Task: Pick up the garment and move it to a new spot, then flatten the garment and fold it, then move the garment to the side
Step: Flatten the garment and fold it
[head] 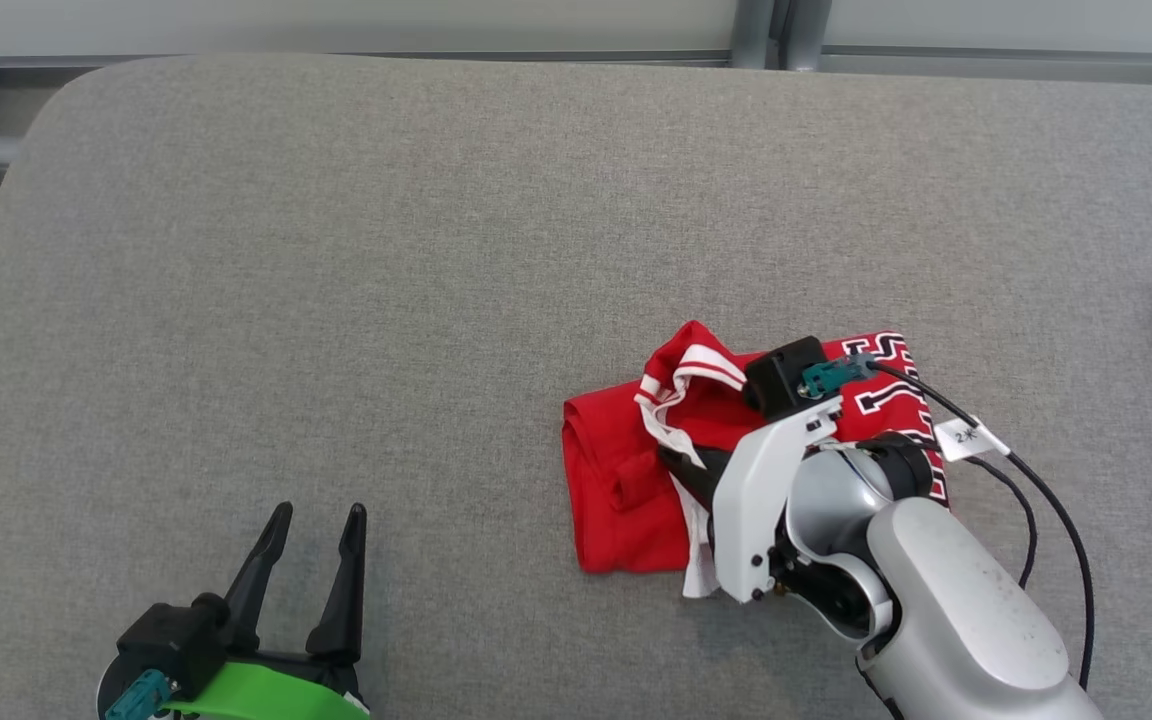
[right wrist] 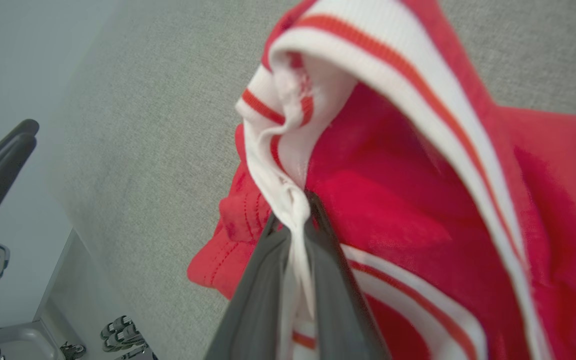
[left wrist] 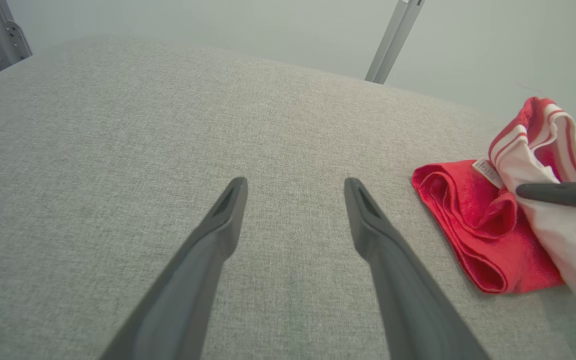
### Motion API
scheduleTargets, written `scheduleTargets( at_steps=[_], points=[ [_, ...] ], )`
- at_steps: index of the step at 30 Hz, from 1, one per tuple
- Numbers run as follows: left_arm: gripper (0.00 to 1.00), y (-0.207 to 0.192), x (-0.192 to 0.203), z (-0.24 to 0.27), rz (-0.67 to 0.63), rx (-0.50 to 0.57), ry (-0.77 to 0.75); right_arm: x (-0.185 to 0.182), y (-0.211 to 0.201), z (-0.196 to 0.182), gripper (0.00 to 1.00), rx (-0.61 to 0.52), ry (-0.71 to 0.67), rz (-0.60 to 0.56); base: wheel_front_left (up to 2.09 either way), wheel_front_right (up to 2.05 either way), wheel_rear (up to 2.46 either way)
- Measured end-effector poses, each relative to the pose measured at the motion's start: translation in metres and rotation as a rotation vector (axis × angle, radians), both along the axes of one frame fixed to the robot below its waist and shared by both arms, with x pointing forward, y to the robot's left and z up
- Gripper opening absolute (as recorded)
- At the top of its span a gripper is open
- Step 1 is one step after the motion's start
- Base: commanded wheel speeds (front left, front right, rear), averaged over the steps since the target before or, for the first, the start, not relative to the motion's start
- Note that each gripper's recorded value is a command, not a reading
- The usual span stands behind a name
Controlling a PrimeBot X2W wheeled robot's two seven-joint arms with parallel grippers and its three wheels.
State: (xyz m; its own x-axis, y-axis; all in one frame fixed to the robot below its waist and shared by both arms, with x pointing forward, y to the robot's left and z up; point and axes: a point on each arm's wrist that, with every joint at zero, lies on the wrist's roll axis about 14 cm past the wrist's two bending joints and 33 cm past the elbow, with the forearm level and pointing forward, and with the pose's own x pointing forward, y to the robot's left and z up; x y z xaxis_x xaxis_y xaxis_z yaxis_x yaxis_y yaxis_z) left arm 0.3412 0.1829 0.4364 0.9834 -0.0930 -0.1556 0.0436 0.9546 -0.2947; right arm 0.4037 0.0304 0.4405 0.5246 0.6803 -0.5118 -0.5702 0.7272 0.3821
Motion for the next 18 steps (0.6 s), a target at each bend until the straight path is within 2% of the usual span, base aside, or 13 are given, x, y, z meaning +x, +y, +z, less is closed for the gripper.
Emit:
scheduleTargets(
  at_steps=[1,2,3,7,11,15,18],
  points=[
    [1.0,0.0,0.0,0.0,0.0,0.0,0.0,0.001,0.001,-0.001,0.44,-0.013,-0.006,0.006,0.0,0.0,0.0],
    [1.0,0.0,0.001,0.0,0.001,0.0,-0.002,0.0,0.003,-0.003,0.86,-0.023,-0.005,0.015,0.0,0.0,0.0],
    [1.0,0.0,0.002,0.001,0.001,0.0,-0.005,-0.001,0.007,-0.003,1.0,-0.028,-0.006,0.03,0.0,0.0,0.0],
    [1.0,0.0,0.003,0.003,0.0,0.0,-0.011,-0.008,0.028,0.016,1.0,0.03,-0.047,0.083,0.0,0.0,0.0],
    [1.0,0.002,0.002,0.002,0.003,0.0,-0.01,-0.002,0.034,0.058,1.0,0.178,-0.115,0.057,0.0,0.0,0.0],
    [1.0,0.002,0.002,0.003,0.003,0.0,-0.014,0.016,0.006,0.097,1.0,0.286,-0.195,-0.05,0.0,0.0,0.0],
    [1.0,0.0,0.004,0.003,0.0,-0.001,-0.015,0.027,-0.041,0.088,1.0,0.219,-0.19,-0.142,0.0,0.0,0.0]
  ],
)
